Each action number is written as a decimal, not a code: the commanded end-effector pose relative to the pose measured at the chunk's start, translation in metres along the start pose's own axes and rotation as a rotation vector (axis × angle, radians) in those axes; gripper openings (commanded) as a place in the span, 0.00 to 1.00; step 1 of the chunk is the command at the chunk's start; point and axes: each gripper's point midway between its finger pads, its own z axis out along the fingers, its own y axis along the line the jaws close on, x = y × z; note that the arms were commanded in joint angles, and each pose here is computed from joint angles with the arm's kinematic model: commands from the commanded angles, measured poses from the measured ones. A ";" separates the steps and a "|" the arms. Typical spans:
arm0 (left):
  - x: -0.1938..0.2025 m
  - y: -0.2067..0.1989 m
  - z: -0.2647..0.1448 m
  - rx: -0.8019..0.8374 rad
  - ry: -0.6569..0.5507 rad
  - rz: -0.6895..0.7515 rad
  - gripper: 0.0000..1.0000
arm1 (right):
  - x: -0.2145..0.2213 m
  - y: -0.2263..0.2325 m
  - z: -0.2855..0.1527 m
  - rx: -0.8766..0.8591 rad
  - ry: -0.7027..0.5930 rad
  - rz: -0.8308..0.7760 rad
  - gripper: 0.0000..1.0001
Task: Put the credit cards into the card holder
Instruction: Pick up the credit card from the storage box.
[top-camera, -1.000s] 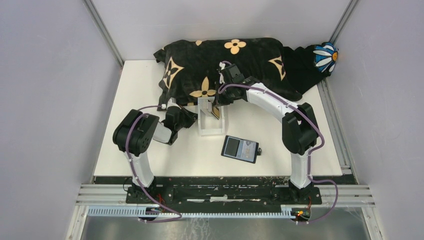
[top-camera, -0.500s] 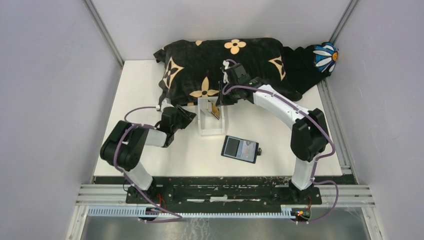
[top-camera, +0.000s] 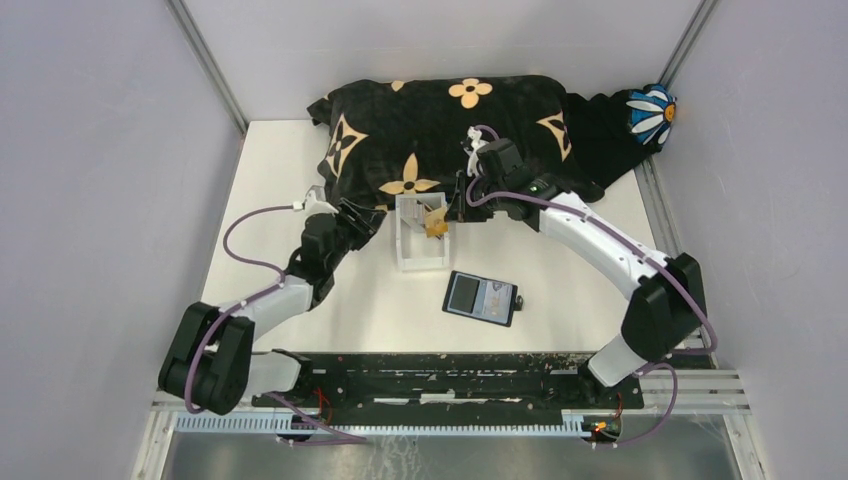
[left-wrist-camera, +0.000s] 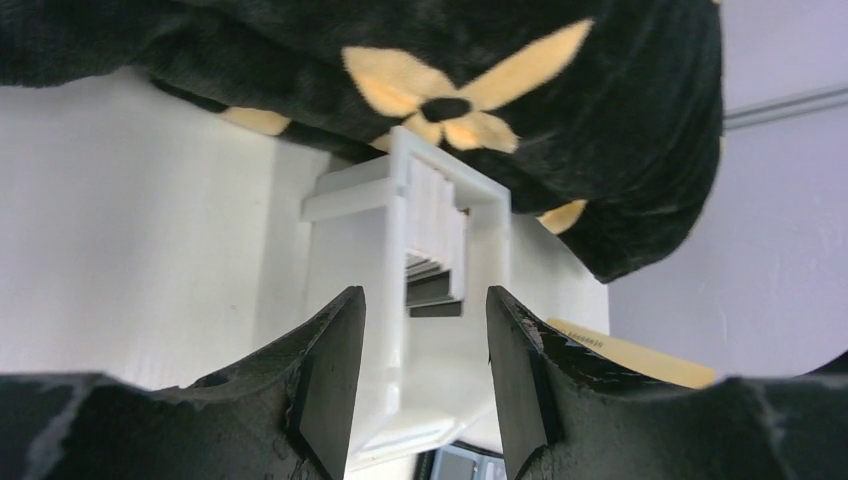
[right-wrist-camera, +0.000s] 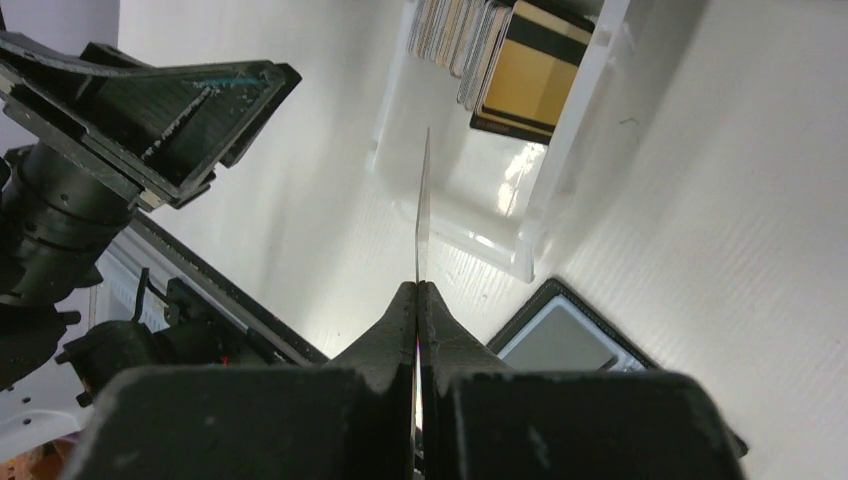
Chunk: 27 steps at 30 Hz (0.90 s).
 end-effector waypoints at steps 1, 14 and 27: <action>0.004 -0.031 -0.014 0.139 0.031 0.065 0.56 | -0.003 0.023 -0.031 -0.105 -0.083 0.002 0.01; 0.041 -0.104 -0.047 0.529 0.176 0.194 0.60 | 0.055 0.042 -0.079 -0.282 -0.050 0.013 0.01; 0.074 -0.131 -0.078 0.830 0.348 0.214 0.59 | 0.089 0.040 -0.099 -0.337 -0.002 0.011 0.01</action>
